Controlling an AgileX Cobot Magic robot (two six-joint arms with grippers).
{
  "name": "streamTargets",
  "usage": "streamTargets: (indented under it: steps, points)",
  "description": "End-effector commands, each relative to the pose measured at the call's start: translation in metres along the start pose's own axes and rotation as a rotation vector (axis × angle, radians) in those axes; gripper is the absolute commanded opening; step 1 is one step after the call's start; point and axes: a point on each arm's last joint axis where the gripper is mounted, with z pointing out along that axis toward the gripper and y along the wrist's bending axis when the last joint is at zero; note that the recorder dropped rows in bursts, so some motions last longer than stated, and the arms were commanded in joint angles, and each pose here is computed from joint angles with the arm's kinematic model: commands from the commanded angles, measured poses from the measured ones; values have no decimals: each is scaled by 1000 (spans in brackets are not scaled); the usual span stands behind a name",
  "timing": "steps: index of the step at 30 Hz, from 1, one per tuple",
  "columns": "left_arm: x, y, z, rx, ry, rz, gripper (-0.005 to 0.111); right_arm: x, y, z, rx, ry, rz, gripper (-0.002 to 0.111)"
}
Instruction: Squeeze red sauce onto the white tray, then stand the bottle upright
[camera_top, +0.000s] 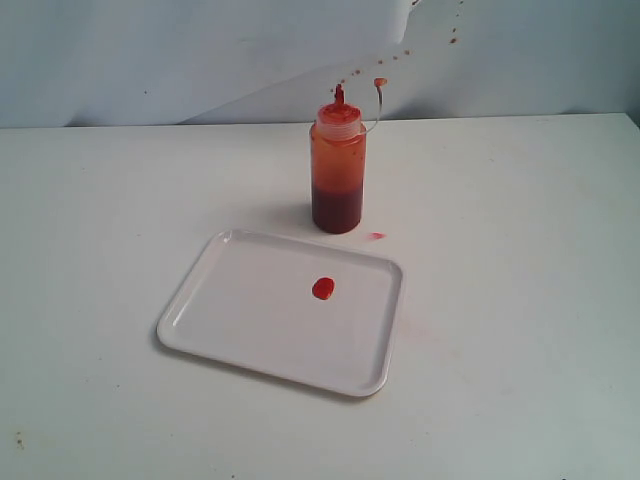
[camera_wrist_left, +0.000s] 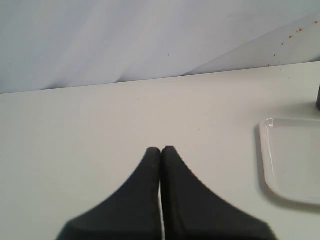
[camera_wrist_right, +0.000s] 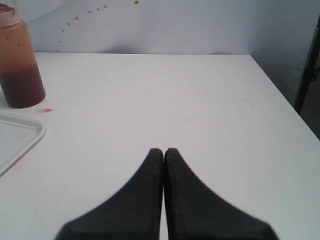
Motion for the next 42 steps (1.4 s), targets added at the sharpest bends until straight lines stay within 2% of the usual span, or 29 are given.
streamTargets:
  steps: [1,42]
  points:
    - [1,0,0,-1,-10,-4,0,1,0,0,4,-4,2,0]
    - [1,0,0,-1,-10,-4,0,1,-2,0,34,-3,14,0]
